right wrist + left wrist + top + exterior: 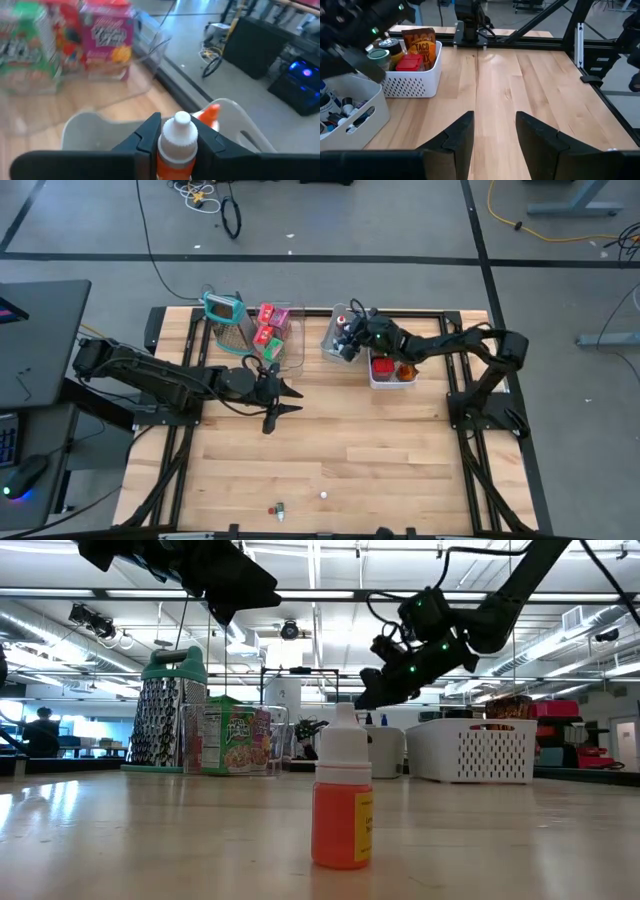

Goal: Pick & Place Kitchen Items
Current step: Put the top small orange food coloring bottle into the gray bin, then put the small orange food coloring bottle into the gray bin, then adjust the white bin, then adjust the gray bin, then put the small orange food coloring bottle into the gray bin

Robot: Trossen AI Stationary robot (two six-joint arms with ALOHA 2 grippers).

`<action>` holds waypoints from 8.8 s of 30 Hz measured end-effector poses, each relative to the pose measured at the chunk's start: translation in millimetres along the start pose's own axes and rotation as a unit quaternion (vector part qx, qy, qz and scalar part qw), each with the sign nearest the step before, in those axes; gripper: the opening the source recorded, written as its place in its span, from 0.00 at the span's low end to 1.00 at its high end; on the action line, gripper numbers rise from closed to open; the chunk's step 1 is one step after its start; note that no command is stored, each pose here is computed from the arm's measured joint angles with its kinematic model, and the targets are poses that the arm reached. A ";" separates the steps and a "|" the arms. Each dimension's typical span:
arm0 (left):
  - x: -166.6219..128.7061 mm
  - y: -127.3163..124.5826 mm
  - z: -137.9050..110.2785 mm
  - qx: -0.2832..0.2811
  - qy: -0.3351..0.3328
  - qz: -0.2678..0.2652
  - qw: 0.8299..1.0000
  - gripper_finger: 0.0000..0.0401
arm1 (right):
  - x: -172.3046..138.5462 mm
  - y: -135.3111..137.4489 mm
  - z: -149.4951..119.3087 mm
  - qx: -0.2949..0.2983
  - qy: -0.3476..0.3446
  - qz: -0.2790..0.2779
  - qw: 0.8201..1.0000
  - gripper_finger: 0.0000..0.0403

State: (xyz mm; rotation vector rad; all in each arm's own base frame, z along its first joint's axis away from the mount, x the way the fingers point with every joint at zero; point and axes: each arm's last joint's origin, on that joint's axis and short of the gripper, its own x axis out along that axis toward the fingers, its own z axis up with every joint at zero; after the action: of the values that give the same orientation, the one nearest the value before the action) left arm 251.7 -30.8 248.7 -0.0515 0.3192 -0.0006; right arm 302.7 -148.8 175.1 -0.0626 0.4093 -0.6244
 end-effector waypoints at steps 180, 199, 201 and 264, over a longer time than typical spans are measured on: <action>-2.8 -19.7 -4.2 -0.013 0.020 -0.083 0.996 0.38 | -54.5 85.5 2.4 -0.091 0.390 -0.081 0.913 0.34; -2.8 -19.9 -4.3 -0.035 0.023 -0.086 0.995 0.38 | -21.8 -1.1 -33.8 -0.004 0.434 -0.123 0.892 0.31; -2.8 -19.9 -4.3 -0.035 0.023 -0.086 0.995 0.38 | -17.5 0.8 -31.0 0.004 0.418 -0.093 0.904 0.31; -2.7 -20.0 -4.5 -0.030 0.023 -0.087 0.996 0.38 | 6.6 16.9 -32.0 0.278 0.283 -0.211 0.893 0.31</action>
State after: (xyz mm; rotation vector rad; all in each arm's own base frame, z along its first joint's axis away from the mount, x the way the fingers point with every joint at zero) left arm 247.9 -51.1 246.4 -0.1379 0.3594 -0.1644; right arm 304.5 -136.7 140.4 0.6096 0.7755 -1.1781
